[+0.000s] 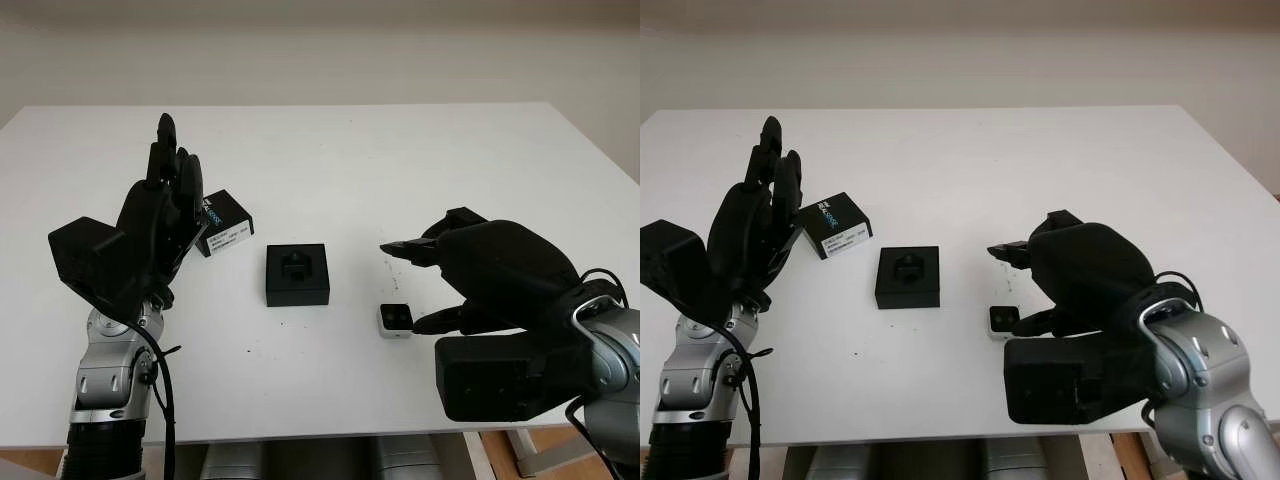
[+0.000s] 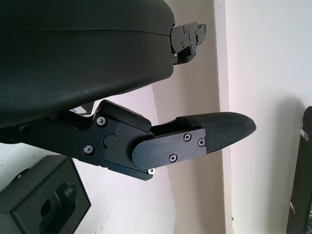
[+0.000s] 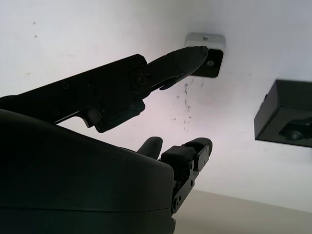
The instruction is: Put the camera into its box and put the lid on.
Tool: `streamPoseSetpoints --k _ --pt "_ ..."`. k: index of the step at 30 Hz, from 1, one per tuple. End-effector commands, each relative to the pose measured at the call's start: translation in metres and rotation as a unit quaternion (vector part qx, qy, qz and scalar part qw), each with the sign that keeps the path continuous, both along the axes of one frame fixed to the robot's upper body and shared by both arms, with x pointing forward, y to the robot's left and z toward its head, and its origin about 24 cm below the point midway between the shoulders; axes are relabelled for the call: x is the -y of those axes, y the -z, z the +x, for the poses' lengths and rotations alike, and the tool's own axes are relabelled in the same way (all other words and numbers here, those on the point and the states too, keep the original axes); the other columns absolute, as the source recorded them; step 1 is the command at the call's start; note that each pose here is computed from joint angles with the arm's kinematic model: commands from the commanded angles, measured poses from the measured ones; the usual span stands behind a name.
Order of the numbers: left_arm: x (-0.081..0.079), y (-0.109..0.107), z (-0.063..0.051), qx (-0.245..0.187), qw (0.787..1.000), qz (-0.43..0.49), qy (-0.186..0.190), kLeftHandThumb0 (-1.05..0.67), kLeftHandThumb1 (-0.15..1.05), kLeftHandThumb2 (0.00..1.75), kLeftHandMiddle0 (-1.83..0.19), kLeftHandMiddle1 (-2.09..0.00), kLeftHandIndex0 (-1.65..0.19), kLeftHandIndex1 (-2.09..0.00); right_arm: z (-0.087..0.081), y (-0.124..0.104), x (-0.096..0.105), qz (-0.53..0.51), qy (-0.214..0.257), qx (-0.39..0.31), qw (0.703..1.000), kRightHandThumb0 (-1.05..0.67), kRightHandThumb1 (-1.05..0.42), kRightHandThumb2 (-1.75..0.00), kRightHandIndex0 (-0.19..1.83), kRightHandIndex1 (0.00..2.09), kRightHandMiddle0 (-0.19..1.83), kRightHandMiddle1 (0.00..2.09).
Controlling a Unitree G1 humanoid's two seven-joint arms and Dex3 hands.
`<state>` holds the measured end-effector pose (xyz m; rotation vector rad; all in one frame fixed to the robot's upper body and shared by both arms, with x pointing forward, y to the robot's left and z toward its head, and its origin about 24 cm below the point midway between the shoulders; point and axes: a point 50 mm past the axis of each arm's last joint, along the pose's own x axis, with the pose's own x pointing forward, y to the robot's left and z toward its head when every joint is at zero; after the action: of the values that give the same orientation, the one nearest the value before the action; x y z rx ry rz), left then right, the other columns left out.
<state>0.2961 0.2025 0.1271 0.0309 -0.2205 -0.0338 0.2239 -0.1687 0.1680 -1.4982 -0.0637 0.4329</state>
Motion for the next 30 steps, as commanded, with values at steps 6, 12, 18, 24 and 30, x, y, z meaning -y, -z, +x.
streamPoseSetpoints --k 6,12,18,24,30 --pt "-0.001 -0.009 0.003 0.015 1.000 0.003 0.000 -0.79 1.05 0.63 0.19 0.00 0.19 0.00 -0.008 0.004 -0.006 -0.019 -0.016 0.015 1.000 -0.61 -0.93 -0.06 -0.19 1.37 0.47 0.08" --pt "-0.001 -0.009 0.003 0.015 1.000 -0.002 0.002 -0.79 1.05 0.62 0.19 0.00 0.19 0.00 -0.009 0.016 -0.005 -0.011 -0.012 0.012 1.000 -0.58 -0.93 -0.05 -0.19 1.42 0.44 0.10" --pt "0.000 -0.009 0.002 0.013 1.000 0.004 0.001 -0.79 1.05 0.63 0.19 0.00 0.19 0.00 -0.007 0.023 -0.004 -0.014 -0.001 0.021 1.000 -0.58 -0.94 -0.06 -0.19 1.36 0.42 0.13" --pt "0.000 -0.009 0.002 0.014 1.000 0.000 0.000 -0.78 1.05 0.62 0.19 0.00 0.19 0.00 -0.004 0.032 -0.002 -0.014 0.011 0.037 0.999 -0.57 -0.95 -0.06 -0.19 1.42 0.05 0.88" --pt "0.000 -0.009 0.002 0.014 1.000 0.001 0.003 -0.79 1.05 0.62 0.19 0.00 0.19 0.00 -0.001 0.040 -0.001 -0.015 0.021 0.040 0.999 -0.56 -0.98 -0.06 -0.19 1.42 -0.04 1.04"
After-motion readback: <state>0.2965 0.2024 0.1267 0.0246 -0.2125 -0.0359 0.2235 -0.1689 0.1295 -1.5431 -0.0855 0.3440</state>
